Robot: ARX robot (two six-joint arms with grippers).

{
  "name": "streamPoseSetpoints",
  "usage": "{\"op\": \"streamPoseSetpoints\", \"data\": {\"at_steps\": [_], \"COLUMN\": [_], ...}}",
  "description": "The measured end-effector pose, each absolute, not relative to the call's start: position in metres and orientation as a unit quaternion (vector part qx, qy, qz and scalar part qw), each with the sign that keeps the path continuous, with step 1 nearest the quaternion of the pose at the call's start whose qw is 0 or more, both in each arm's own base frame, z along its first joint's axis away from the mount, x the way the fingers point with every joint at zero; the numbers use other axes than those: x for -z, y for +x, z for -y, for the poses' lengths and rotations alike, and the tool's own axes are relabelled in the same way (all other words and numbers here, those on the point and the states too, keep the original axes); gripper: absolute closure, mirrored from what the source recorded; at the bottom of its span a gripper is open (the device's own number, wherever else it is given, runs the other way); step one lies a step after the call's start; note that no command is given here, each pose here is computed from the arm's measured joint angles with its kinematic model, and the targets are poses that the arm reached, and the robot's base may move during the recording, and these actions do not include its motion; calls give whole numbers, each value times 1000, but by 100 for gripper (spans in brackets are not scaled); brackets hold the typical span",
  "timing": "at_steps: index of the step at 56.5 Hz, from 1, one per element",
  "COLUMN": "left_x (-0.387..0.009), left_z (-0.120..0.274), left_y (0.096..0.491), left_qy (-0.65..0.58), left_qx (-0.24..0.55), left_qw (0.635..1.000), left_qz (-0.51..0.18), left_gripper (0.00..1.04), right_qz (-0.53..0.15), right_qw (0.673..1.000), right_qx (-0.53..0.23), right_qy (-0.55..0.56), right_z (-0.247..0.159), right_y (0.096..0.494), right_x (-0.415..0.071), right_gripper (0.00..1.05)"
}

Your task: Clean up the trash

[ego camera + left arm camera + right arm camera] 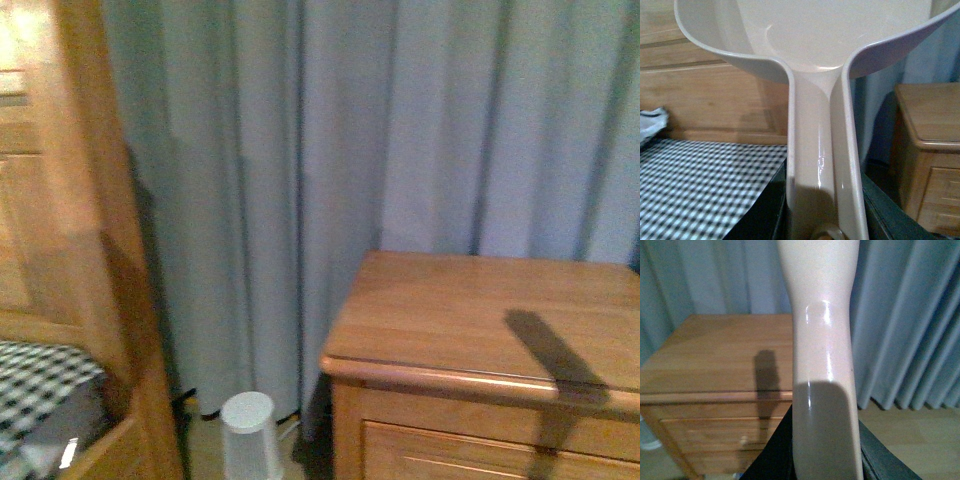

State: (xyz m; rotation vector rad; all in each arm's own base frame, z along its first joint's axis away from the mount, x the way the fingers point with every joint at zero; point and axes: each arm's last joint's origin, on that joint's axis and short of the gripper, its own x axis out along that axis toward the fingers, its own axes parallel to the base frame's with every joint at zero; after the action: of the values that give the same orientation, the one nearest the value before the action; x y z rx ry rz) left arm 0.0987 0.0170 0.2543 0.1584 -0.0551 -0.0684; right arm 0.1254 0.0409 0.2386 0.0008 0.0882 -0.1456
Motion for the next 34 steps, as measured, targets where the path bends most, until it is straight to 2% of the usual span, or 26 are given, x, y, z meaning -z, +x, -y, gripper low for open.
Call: {"op": "streamPoseSetpoints", "data": {"at_steps": [34], "left_x": [-254], "left_z": [-17], "left_y": [98], "left_qy": [78], "left_qx": [35], "left_qw": [996], "left_qz": [28], "left_gripper": [78], "right_qz": [-45], "right_qw": [996], "right_qx": [73], "right_qy": [0], "right_z": [-41], "right_y": [126], "right_x": [-239], "right_gripper": [86]}}
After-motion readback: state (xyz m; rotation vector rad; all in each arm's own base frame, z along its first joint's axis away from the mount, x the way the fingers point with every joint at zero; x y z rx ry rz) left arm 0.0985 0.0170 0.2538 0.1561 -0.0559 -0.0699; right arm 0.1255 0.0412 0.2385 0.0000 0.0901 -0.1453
